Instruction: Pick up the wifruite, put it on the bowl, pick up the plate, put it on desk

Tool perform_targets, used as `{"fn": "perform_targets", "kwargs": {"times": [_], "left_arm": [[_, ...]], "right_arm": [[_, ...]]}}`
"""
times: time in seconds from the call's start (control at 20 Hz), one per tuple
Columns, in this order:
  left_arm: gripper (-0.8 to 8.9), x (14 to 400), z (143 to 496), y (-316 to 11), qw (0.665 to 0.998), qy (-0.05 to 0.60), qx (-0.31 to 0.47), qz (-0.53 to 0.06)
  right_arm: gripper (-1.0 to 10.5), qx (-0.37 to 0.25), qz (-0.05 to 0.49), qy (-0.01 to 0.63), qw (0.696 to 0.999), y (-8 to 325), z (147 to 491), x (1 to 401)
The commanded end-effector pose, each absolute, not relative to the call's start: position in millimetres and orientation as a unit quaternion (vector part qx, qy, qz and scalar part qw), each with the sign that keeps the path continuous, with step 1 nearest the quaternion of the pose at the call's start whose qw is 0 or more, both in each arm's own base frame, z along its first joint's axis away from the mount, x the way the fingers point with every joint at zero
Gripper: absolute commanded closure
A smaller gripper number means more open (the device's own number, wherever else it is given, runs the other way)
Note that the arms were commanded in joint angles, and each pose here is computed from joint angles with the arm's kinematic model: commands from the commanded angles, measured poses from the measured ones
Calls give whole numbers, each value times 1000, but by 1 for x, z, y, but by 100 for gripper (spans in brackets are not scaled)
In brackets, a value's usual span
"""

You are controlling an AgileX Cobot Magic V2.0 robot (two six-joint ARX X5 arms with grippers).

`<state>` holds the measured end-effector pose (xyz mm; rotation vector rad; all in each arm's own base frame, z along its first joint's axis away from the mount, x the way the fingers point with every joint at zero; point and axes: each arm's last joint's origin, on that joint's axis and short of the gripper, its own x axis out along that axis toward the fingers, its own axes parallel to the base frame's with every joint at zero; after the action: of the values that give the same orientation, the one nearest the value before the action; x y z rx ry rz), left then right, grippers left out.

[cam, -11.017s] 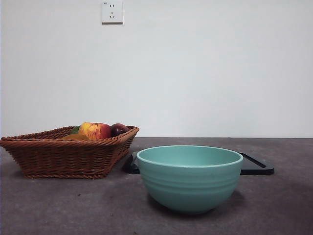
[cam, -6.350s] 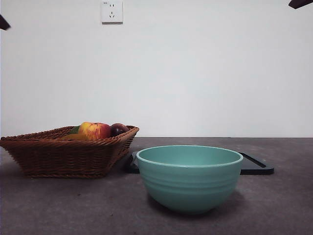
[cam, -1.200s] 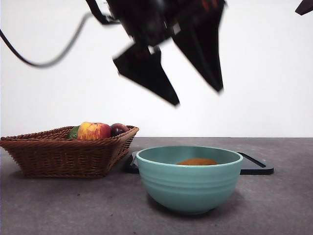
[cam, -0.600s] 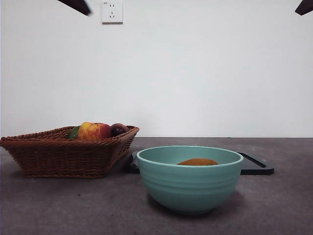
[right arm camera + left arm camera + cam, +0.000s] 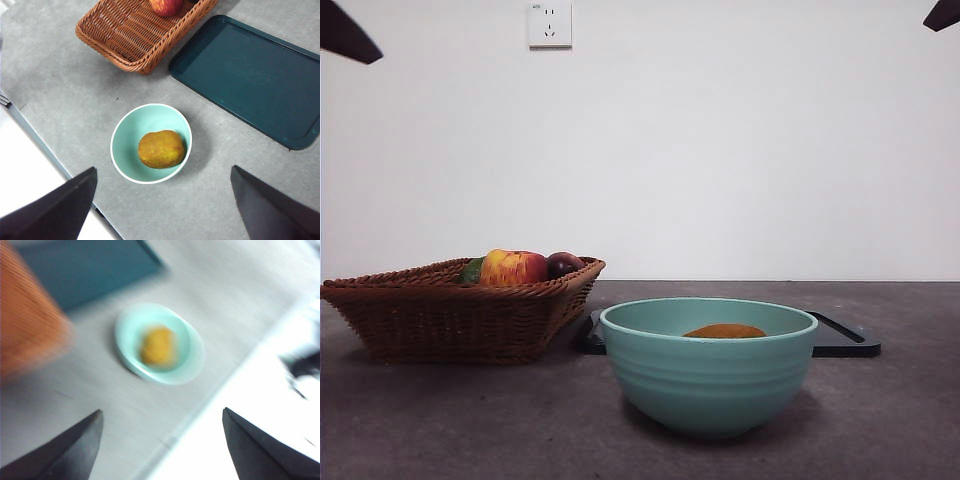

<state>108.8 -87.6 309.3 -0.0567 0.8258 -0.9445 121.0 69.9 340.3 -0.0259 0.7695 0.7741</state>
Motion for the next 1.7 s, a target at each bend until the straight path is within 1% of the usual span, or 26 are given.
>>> {"fn": "perform_targets", "kwargs": {"times": [0.05,0.4,0.6,0.7,0.9,1.05,1.15,1.25,1.35,1.45,1.5,1.6,1.7], "left_arm": [[439,104,307,-86,798,398,-28,-452],[439,103,308,-85,798,397,-27,-452],[439,103,308,-85,798,397,-27,-452],[439,103,308,-85,798,396,-27,-453],[439,103,308,-85,798,396,-27,-453],[439,103,308,-85,799,396,-27,-453],[439,103,308,-85,798,396,-27,-453],[439,103,308,-85,799,396,-27,-453],[439,103,308,-85,799,395,-27,-453],[439,103,308,-85,799,395,-27,-453],[439,103,308,-85,799,395,-27,-453],[439,103,308,-85,799,395,-27,-453],[439,103,308,-85,799,396,-27,-453]], "right_arm": [[519,-11,371,357,857,71,346,122],[519,-10,371,359,857,71,346,122],[520,-5,366,373,852,71,341,122],[520,8,357,394,847,72,328,124],[522,50,338,421,840,79,284,134],[631,72,338,418,840,86,258,139],[632,81,336,422,838,90,244,143],[632,84,331,429,836,95,231,148],[632,73,317,435,839,101,223,155],[633,71,321,432,840,108,218,164],[640,71,321,432,840,112,214,168],[702,63,312,438,841,117,206,176],[707,58,303,444,841,122,197,183]]}}
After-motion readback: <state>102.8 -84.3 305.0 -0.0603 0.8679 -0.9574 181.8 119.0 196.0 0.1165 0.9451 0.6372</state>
